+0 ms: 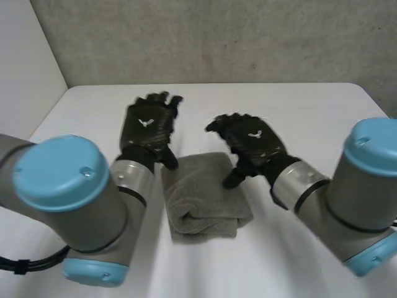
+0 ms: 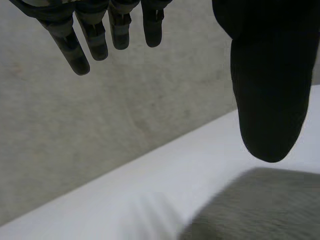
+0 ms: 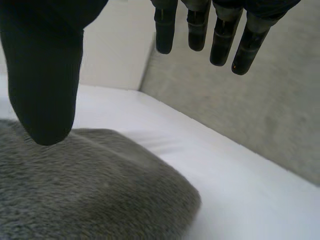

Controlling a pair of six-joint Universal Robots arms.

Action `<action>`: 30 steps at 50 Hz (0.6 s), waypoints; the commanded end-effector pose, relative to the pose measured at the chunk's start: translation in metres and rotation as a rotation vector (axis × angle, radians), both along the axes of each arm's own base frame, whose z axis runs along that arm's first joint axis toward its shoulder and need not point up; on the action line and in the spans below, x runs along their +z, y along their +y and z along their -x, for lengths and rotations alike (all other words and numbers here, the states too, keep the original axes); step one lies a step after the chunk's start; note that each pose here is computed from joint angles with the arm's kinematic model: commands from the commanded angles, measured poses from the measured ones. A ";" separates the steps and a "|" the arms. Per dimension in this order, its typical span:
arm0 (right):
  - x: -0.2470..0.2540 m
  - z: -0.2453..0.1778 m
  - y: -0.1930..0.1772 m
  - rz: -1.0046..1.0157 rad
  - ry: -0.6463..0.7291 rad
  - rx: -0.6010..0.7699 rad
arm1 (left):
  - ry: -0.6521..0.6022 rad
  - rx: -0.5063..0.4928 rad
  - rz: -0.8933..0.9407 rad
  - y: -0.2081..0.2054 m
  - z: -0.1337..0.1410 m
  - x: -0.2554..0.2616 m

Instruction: Fold the towel.

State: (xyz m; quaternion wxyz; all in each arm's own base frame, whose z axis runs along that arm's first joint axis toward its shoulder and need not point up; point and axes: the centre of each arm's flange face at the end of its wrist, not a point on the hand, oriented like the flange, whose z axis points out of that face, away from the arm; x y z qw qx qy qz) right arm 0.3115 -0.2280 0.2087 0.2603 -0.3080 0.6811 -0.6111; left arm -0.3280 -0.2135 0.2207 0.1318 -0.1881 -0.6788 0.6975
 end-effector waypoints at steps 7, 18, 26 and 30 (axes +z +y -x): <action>-0.048 0.008 -0.022 -0.298 -0.017 0.020 | -0.093 -0.002 -0.396 0.027 -0.007 -0.066; -0.081 0.000 -0.036 -0.255 0.145 0.047 | -0.129 0.058 -0.454 0.019 -0.025 -0.084; -0.019 0.004 -0.040 -0.141 0.109 -0.011 | -0.020 0.041 -0.323 0.010 -0.018 -0.030; 0.028 0.013 -0.043 -0.035 0.039 -0.112 | 0.051 0.037 -0.234 0.004 -0.016 0.009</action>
